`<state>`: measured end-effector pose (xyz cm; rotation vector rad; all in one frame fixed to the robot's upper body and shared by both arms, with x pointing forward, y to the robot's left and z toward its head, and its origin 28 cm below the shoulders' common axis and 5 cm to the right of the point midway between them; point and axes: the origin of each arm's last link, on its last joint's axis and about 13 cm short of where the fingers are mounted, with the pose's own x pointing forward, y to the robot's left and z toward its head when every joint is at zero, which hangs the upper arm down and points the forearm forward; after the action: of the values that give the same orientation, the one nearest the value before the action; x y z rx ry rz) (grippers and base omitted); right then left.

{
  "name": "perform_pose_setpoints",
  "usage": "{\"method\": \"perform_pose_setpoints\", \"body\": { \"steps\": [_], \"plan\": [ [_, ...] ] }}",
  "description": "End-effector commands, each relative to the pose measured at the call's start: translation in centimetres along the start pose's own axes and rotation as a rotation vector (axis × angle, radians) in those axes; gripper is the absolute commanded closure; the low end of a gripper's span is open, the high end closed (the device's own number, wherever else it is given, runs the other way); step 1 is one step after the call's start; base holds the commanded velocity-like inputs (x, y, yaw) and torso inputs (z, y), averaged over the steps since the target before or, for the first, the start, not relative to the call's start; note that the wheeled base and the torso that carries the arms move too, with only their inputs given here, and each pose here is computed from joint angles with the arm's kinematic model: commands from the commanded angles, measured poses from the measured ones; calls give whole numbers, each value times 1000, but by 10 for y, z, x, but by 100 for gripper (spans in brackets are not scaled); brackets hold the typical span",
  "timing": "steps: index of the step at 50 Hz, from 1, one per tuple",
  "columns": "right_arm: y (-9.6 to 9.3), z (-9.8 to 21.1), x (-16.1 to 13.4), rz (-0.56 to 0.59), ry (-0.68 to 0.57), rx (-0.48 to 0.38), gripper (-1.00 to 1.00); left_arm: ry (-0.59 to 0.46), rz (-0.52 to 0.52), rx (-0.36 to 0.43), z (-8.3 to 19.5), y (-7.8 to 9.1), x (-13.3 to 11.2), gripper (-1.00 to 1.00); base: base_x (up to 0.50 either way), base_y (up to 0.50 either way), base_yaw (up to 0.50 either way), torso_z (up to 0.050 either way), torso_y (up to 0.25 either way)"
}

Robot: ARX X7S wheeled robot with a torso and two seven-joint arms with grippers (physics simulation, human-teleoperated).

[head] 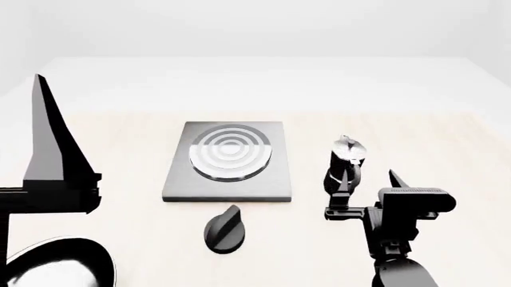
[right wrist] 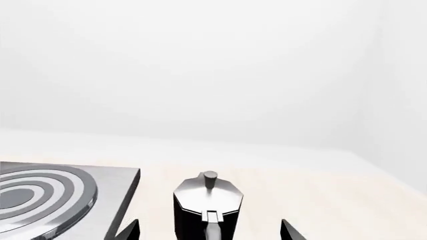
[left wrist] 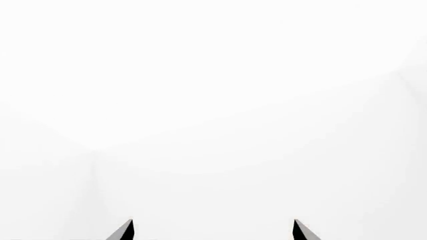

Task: Turn on the stove and put the moka pot on it.

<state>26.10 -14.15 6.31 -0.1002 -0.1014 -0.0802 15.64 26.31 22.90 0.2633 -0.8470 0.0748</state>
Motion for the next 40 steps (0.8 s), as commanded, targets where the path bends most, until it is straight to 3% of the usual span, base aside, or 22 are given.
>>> {"method": "perform_pose_setpoints", "body": {
  "steps": [1,40],
  "plan": [
    [-1,-10,-4,-6,24,-1,-100,3,3,-5,-2,0,-1,-100,0,0,0,0,0],
    [3,-35,-1,-7,77,-7,-100,3,13,-14,1,2,-1,-100,0,0,0,0,0]
  ]
}}
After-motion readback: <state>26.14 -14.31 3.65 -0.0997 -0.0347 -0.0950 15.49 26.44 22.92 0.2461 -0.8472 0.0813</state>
